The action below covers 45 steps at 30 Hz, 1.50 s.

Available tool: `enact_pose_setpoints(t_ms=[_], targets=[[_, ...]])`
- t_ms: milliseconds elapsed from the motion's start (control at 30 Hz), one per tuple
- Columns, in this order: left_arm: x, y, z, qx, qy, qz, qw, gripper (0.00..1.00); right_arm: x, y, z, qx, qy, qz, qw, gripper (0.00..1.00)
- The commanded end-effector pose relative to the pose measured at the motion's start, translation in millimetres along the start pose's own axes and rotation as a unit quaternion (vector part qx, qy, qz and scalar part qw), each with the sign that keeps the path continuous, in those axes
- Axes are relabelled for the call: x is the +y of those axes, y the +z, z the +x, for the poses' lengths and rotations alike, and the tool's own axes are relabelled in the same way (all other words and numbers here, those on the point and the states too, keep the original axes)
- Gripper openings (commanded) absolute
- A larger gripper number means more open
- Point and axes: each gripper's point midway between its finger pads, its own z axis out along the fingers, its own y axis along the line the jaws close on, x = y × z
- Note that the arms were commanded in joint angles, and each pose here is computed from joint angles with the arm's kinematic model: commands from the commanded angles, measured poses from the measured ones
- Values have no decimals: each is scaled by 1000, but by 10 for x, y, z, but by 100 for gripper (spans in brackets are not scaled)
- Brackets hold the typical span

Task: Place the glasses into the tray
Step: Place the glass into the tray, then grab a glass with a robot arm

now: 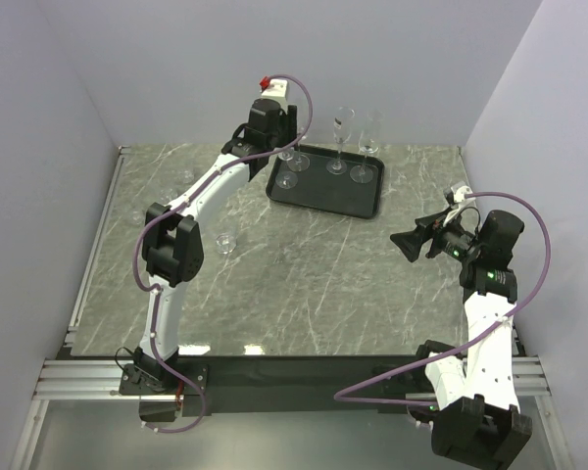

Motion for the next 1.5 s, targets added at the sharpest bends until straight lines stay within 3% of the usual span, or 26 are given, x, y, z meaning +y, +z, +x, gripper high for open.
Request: enact_pose_setpoints(t_ms=[0, 467, 667, 900, 967, 1000, 1167, 1200, 1233, 1300, 1467], targets=[[-94, -164, -463, -46, -6, 20, 999, 65, -8, -1, -48, -10, -10, -4, 1000, 93], [-106, -222, -514, -51, -9, 24, 998, 74, -16, -8, -46, -10, -11, -2, 1000, 93], [-103, -447, -698, -73, -11, 33, 997, 84, -20, -15, -48, -10, -12, 0, 1000, 93], [-76, -909, -967, -98, -9, 53, 994, 93, -15, -29, -49, -10, -19, 0, 1000, 93], [-26, -990, -882, -93, -7, 52, 994, 94, -16, -33, -48, -11, -21, 1, 1000, 93], [-3, -1145, -998, -106, -8, 53, 993, 95, -12, -35, -51, -11, -23, 1, 1000, 93], [244, -1519, -793, -96, -11, 46, 994, 98, -18, -39, -40, -9, -26, 3, 1000, 93], [315, -1724, -932, -117, -19, 47, 992, 98, -19, -36, -25, -7, -25, 1, 1000, 93], [390, -1752, -748, -102, -20, 42, 994, 99, -6, -34, -9, -5, -23, -3, 1000, 93], [511, -2027, -820, -119, -29, 40, 992, 99, -7, -25, 14, 0, -22, -8, 1000, 93], [818, -2385, -416, -104, -28, 13, 994, 99, 0, 10, 98, 18, -19, -26, 999, 93]])
